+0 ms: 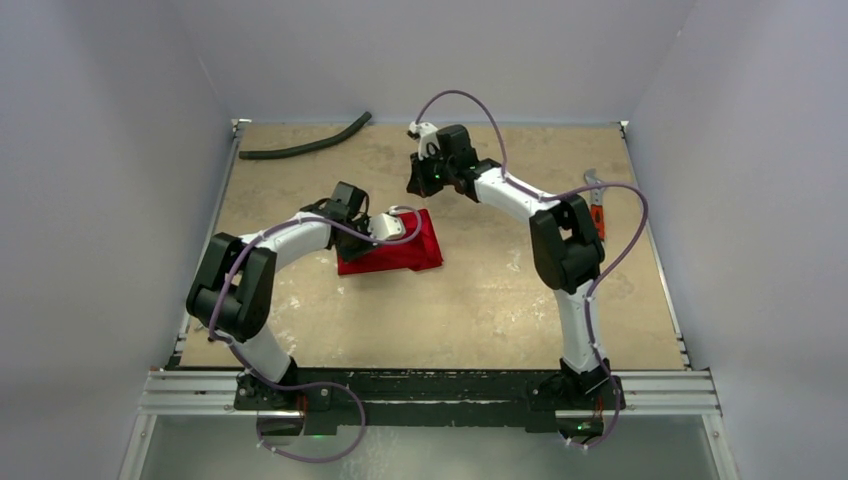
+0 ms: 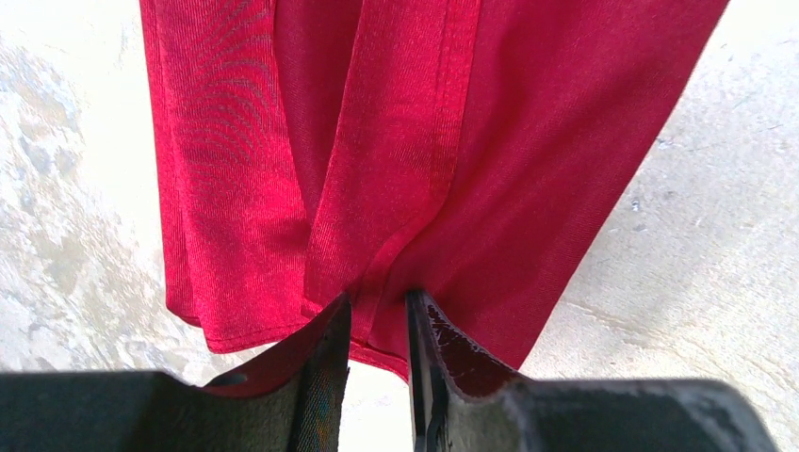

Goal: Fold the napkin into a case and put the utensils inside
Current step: Fold the lower triangle-folded napkin at the center of the board, then rotate the 2/3-rectangle-folded napkin at the center of the board.

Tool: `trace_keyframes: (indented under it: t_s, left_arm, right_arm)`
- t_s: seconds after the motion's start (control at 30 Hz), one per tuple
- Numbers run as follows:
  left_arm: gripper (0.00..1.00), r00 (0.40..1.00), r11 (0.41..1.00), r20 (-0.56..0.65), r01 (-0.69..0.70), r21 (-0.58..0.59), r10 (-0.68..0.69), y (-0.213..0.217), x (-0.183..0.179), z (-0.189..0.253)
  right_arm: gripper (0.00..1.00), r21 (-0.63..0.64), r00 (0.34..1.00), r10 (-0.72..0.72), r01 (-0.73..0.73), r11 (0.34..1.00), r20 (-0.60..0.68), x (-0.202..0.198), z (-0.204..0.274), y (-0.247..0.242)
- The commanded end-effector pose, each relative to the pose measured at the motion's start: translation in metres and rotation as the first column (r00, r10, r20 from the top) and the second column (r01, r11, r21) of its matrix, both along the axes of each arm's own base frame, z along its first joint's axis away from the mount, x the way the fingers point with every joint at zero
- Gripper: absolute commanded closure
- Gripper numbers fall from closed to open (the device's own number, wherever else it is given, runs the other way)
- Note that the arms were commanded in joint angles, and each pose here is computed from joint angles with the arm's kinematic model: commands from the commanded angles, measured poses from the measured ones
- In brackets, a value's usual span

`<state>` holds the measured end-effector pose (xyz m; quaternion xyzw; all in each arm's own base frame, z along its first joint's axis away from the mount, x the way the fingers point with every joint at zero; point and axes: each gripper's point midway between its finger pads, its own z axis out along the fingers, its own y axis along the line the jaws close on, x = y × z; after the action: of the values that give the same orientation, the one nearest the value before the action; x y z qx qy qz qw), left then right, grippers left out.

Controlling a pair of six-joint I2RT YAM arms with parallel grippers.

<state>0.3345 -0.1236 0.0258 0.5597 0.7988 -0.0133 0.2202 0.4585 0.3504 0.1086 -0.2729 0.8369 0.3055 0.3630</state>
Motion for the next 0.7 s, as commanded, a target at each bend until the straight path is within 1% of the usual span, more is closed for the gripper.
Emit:
trace_keyframes:
  t_s: [0.0, 0.03, 0.13, 0.23, 0.3, 0.47, 0.53, 0.67]
  left_arm:
    - [0.73, 0.998, 0.999, 0.05, -0.046, 0.02, 0.045, 0.007, 0.009, -0.001]
    - [0.73, 0.998, 0.999, 0.052, -0.048, 0.023, 0.047, 0.008, 0.009, -0.002]
    - [0.73, 0.997, 0.998, 0.058, -0.055, 0.037, 0.053, 0.011, 0.01, -0.005]
    - [0.73, 0.995, 0.996, 0.077, -0.068, 0.058, 0.063, 0.014, 0.014, -0.009]
    - [0.73, 0.994, 0.994, 0.086, -0.079, 0.07, 0.073, 0.015, 0.018, -0.013]
    - [0.74, 0.988, 0.991, 0.123, -0.1, 0.085, 0.089, 0.015, 0.032, -0.014]
    - [0.74, 0.988, 0.991, 0.127, -0.097, 0.088, 0.085, 0.012, 0.038, -0.016]
    - [0.75, 0.989, 0.993, 0.132, -0.074, 0.091, 0.062, -0.004, 0.049, -0.02]
  right_arm:
    - [1.0, -0.065, 0.999, 0.043, -0.043, 0.997, -0.006, -0.009, -0.03, 0.017]
    - [1.0, -0.068, 0.999, 0.043, -0.045, 0.997, -0.024, -0.013, -0.038, 0.016]
    - [1.0, -0.087, 1.0, -0.026, 0.026, 0.996, -0.003, -0.007, -0.053, 0.005]
    - [1.0, -0.114, 0.997, -0.073, 0.071, 0.991, -0.011, -0.003, -0.07, -0.009]
    - [1.0, -0.13, 0.996, -0.083, 0.079, 0.988, -0.027, -0.007, -0.08, -0.014]
    - [1.0, -0.144, 0.992, -0.092, 0.079, 0.986, -0.083, -0.035, -0.097, -0.028]
    - [1.0, -0.132, 0.988, -0.131, 0.12, 0.984, -0.078, -0.046, -0.092, -0.038]
    - [1.0, -0.078, 0.981, -0.151, 0.142, 0.987, -0.12, -0.087, -0.078, -0.049]
